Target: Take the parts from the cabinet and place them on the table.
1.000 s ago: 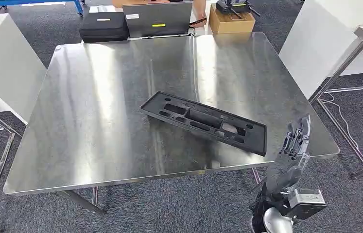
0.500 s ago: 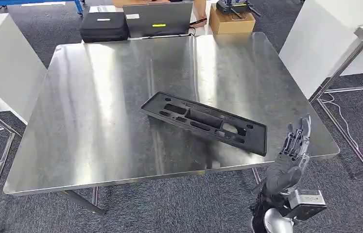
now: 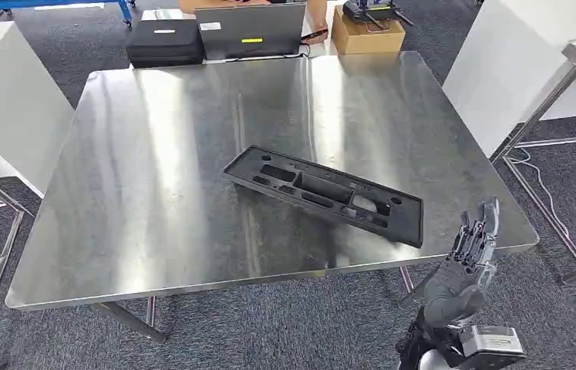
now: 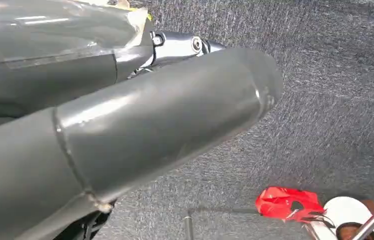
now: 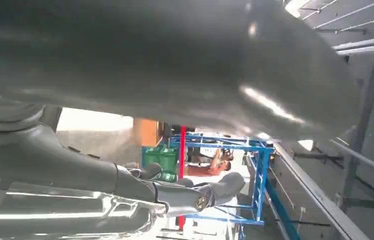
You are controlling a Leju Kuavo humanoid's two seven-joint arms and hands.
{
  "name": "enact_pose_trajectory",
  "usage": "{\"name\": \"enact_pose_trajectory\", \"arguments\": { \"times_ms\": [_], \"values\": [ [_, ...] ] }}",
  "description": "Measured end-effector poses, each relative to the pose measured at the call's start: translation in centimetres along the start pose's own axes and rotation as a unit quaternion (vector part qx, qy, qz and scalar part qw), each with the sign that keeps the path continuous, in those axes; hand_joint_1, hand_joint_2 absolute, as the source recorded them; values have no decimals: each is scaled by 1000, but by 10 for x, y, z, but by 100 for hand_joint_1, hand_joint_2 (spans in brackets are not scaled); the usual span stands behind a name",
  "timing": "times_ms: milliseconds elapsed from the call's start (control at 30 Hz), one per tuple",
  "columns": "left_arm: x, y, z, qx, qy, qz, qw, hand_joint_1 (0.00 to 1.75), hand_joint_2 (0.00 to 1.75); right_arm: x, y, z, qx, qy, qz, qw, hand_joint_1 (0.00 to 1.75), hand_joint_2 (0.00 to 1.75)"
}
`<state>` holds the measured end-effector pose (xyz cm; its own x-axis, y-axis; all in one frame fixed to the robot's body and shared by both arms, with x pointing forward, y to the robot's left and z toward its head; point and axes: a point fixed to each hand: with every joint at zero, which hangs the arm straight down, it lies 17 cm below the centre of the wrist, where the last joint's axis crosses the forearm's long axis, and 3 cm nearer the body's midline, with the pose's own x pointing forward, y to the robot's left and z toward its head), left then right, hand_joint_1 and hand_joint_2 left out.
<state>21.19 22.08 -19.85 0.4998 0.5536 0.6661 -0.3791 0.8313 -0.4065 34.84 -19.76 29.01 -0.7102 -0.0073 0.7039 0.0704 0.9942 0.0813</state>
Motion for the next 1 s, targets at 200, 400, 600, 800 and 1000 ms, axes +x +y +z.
{"name": "enact_pose_trajectory", "arguments": {
  "times_ms": [200,400,600,800,1000],
  "values": [
    [-4,6,3,16,4,22,1000,0,0,-9,29,3,44,19,-21,999,0,0],
    [-7,5,4,21,5,35,999,0,0,-13,42,2,55,23,-32,998,0,0],
    [-8,4,6,23,5,43,999,0,0,-23,44,6,57,35,-33,997,0,0],
    [-10,4,6,20,8,38,999,0,0,-23,45,2,57,32,-35,997,0,0],
    [-11,9,7,28,9,32,999,0,0,-26,45,3,57,35,-38,997,0,0]
  ]
}}
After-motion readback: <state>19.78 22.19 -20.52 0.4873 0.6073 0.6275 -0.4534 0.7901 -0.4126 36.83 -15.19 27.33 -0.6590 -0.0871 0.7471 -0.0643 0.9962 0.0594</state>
